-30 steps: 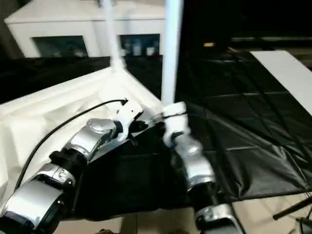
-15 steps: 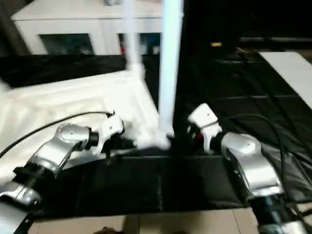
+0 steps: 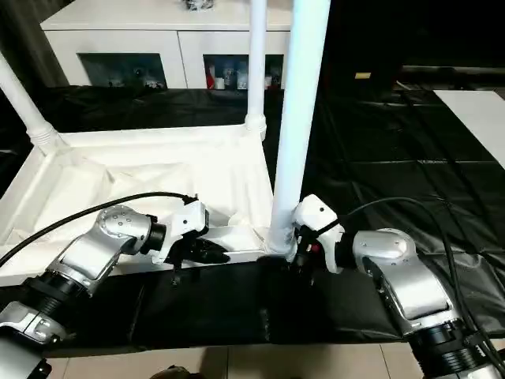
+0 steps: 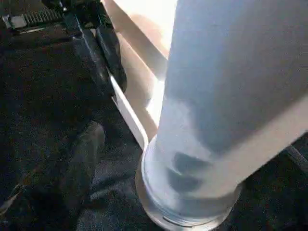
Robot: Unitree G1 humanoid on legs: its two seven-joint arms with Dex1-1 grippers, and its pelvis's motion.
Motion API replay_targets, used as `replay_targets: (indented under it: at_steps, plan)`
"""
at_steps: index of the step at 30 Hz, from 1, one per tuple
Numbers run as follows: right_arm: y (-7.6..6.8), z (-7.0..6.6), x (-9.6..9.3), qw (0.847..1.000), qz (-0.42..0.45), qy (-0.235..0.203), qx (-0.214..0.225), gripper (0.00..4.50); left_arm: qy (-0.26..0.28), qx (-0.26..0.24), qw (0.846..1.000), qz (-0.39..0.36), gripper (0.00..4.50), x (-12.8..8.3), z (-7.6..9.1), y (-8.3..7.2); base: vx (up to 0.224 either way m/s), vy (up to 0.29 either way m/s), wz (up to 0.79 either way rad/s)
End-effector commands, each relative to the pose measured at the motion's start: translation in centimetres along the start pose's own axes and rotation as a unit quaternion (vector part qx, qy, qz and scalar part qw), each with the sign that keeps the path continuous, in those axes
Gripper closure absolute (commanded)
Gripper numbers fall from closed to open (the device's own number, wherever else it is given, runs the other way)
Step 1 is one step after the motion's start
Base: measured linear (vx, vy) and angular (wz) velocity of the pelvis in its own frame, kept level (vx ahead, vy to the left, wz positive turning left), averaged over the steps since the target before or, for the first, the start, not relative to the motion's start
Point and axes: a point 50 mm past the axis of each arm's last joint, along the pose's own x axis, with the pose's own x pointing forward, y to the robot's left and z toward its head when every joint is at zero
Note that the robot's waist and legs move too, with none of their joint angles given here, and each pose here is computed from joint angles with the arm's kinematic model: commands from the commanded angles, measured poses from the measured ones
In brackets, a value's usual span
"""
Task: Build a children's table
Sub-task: Rotate leg to tighten
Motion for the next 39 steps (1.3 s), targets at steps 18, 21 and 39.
replay_targets:
  at_steps: [18,21,39]
  plan:
    - [0.0,-0.4,-0.1,1.000,0.010,0.001,0.009,1.31,-0.001,0.019,1.000,-0.014,4.50,0.4,1.1,-0.3,0.000,0.000,0.00]
    - [0.1,-0.7,-0.4,1.000,0.016,0.010,0.010,1.51,0.002,0.017,1.000,-0.011,4.50,0.2,1.0,-0.2,0.000,0.000,0.00]
    - [-1.8,-1.3,1.9,0.988,-0.121,-0.032,0.089,1.87,-0.030,-0.035,0.997,0.065,4.50,0.7,1.3,1.3,0.000,0.000,0.00]
